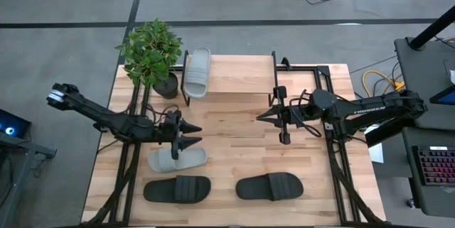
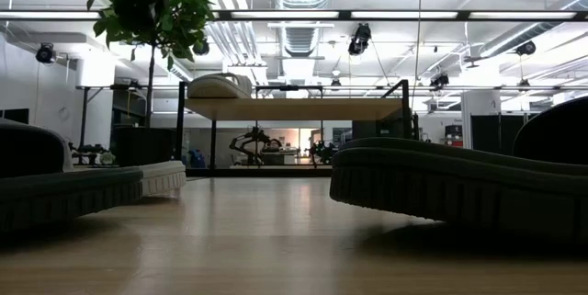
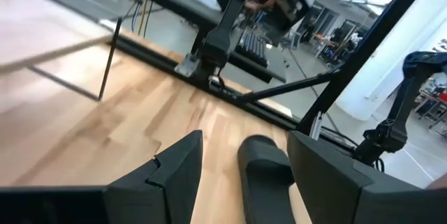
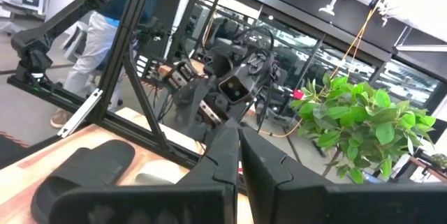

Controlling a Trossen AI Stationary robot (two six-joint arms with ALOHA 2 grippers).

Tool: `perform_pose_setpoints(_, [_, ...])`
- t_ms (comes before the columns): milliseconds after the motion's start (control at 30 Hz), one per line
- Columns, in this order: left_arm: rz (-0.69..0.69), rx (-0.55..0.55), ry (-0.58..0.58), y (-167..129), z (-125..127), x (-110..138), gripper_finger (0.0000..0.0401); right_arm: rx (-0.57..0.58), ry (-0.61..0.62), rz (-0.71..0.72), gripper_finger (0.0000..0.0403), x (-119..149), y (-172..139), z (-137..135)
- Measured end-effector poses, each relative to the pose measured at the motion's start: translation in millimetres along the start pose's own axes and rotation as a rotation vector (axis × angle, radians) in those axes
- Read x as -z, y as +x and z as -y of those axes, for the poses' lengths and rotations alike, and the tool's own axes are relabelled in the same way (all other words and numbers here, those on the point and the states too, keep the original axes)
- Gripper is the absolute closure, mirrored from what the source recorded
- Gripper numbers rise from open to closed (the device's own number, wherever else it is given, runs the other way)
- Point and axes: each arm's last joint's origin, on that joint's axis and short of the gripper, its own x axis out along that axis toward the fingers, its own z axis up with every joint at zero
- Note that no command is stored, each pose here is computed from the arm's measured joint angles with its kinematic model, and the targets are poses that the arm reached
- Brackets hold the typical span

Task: Pick and place slides into the shelf
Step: Put the grey slipper on the shelf

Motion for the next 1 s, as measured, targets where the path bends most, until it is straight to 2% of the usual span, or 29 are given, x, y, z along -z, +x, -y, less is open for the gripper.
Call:
perform_pose_setpoints(133, [-0.02,-0.012,-0.028,4,-1,5,0.0205,0.0,0.001,0.0,0.0394,0,0,0])
perform_pose_setpoints(567, [-0.024,-0.014,-0.019,5,0,5,0.0205,0.0,-0.026,0.0,0.0394,0,0,0])
perform_pose_setpoints(800, [-0.093,-0.057,0.01,2,-5,11,0.0205,0.0,-0.025,0.0,0.0394,0,0,0])
perform_pose_setpoints(1000, [-0.144,-0.089,-0.04,-1,-9,14,0.0205,-0.005,-0.024,-0.01,0.0394,1,0,0])
